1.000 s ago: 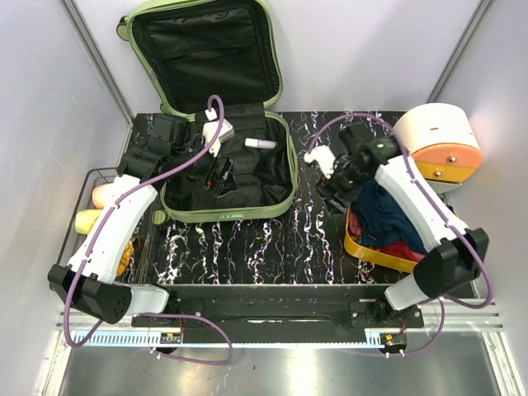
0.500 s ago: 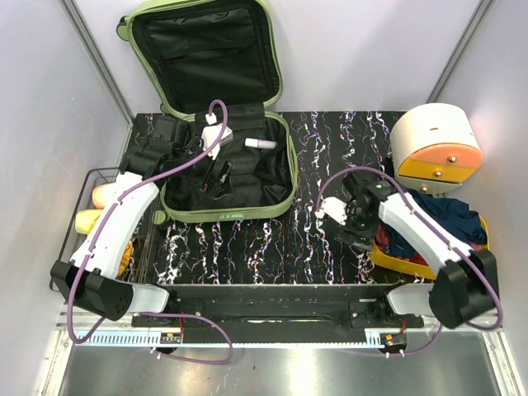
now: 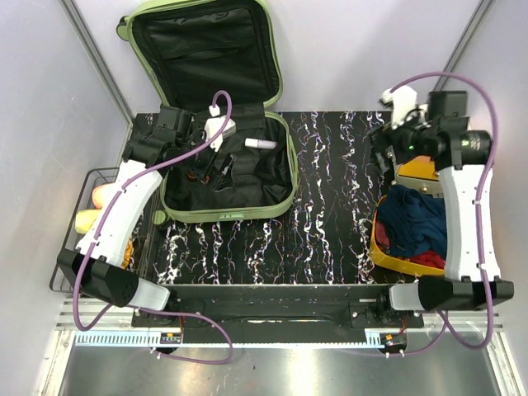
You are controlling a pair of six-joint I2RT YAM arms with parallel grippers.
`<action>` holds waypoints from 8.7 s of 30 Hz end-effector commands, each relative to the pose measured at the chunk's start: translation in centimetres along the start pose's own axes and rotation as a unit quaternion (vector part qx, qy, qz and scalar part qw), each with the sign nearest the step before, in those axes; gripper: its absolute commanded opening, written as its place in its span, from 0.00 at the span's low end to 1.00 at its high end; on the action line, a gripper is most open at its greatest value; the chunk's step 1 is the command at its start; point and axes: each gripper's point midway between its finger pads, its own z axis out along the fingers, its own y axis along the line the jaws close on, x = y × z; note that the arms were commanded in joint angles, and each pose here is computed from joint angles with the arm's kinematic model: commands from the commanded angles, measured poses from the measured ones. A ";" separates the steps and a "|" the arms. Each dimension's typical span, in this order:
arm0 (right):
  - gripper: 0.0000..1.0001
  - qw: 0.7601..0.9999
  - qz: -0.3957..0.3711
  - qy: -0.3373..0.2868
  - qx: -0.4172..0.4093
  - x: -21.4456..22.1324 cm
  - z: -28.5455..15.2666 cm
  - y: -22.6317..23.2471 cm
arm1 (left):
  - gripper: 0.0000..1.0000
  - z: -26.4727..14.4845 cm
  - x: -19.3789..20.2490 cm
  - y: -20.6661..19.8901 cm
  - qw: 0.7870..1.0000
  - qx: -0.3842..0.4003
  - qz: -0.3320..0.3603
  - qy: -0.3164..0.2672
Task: Open, take out, and arrange the luggage
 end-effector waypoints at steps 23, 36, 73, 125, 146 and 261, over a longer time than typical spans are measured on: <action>0.97 0.934 0.277 0.031 0.223 4.5 -0.9 -24.4 | 0.99 1.2 -8.6 1.4 0.989 0.012 0.033 -0.147; 1.00 0.920 0.362 0.110 0.101 10.6 5.9 -23.3 | 0.99 3.6 -8.6 3.1 0.993 0.021 0.023 -0.115; 1.00 0.930 0.278 0.085 0.225 8.6 2.4 -27.9 | 0.99 6.6 -11.4 6.0 0.991 0.052 -0.028 -0.118; 0.00 0.976 0.183 0.110 0.033 12.9 11.2 -24.1 | 0.99 5.7 -11.7 6.3 0.993 0.037 -0.035 -0.102; 0.07 0.976 0.179 0.091 -0.083 10.0 13.2 -10.8 | 0.99 7.9 -11.5 6.8 0.992 0.056 -0.066 -0.094; 0.85 0.968 -0.110 0.165 0.153 8.1 28.3 -4.8 | 0.99 1.4 -7.9 12.6 0.968 0.018 -0.108 -0.224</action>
